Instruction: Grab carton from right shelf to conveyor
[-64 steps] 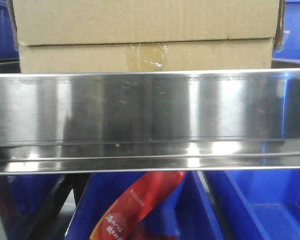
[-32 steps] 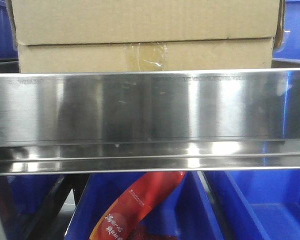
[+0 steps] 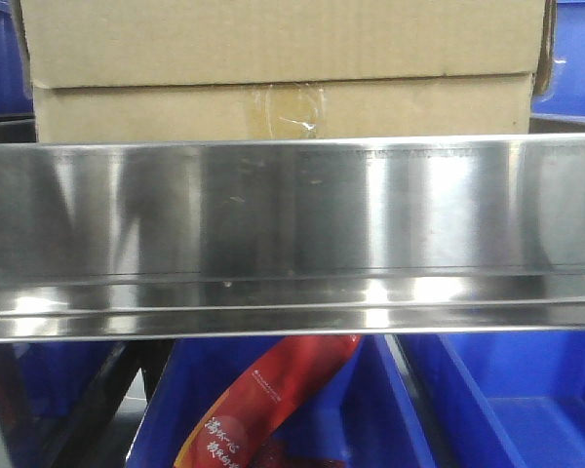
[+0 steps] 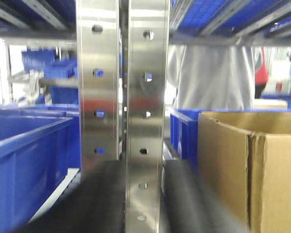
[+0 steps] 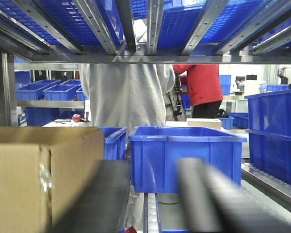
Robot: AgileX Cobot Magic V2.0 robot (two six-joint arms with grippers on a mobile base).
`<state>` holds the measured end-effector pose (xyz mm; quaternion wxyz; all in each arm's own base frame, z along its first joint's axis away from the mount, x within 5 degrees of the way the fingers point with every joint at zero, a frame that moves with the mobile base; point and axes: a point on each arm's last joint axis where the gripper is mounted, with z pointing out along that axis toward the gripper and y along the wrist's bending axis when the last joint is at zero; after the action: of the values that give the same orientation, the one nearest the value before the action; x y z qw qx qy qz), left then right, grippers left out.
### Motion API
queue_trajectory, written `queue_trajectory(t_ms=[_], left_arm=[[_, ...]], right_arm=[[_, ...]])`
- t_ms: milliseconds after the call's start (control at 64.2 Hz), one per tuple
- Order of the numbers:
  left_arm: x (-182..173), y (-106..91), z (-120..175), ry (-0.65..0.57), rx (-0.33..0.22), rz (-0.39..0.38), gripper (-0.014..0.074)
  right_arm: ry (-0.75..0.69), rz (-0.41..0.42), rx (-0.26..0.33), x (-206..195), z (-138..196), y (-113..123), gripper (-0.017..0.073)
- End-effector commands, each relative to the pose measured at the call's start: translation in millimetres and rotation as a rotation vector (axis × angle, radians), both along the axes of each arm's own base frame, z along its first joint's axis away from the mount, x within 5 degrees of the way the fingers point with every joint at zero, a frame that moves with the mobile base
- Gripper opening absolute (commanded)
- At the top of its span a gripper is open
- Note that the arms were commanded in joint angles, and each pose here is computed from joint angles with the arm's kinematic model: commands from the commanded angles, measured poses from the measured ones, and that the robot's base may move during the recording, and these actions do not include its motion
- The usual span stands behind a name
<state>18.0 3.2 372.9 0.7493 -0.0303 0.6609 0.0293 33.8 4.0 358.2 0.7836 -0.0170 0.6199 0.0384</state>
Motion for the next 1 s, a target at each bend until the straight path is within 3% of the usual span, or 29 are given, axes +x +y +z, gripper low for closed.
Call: queue_trajectory(t_ms=[0, 93, 202, 343, 421, 530, 639, 841, 981], left_arm=[[6, 0.7, 13, 0.041, -0.001, 0.006, 0.0356], [14, 0.8, 16, 0.065, -0.006, -0.002, 0.0468], [17, -1.5, 18, 0.095, 0.000, -0.057, 0.0501], [22, -13.4, 29, 0.131, 0.127, -0.234, 0.0496], [30, -23.0, 37, 0.166, 0.150, -0.360, 0.0496], [46, -35.7, 50, 0.222, 0.120, -0.499, 0.0496], [70, -47.9, 62, 0.271, 0.125, -0.570, 0.0496], [121, -78.6, 86, 0.358, 0.148, -0.675, 0.0496], [156, -96.1, 105, 0.371, 0.150, -0.692, 0.0496]], right_arm=[[0.018, 0.002, -0.003, 6, 8, 0, 0.0423], [0.052, 0.002, -0.005, 13, 7, 1, 0.0566], [0.045, 0.001, -0.004, 15, 9, 1, 0.0559], [0.059, 0.006, -0.007, 11, 17, 1, 0.0559], [0.091, 0.013, -0.010, 12, 23, 2, 0.0559], [0.124, 0.031, -0.001, 15, 36, 3, 0.0559], [0.131, 0.097, 0.019, 22, 52, 8, 0.0559], [0.233, 0.266, -0.015, 52, 85, 26, 0.0559], [0.272, 0.359, -0.039, 81, 109, 46, 0.0559]])
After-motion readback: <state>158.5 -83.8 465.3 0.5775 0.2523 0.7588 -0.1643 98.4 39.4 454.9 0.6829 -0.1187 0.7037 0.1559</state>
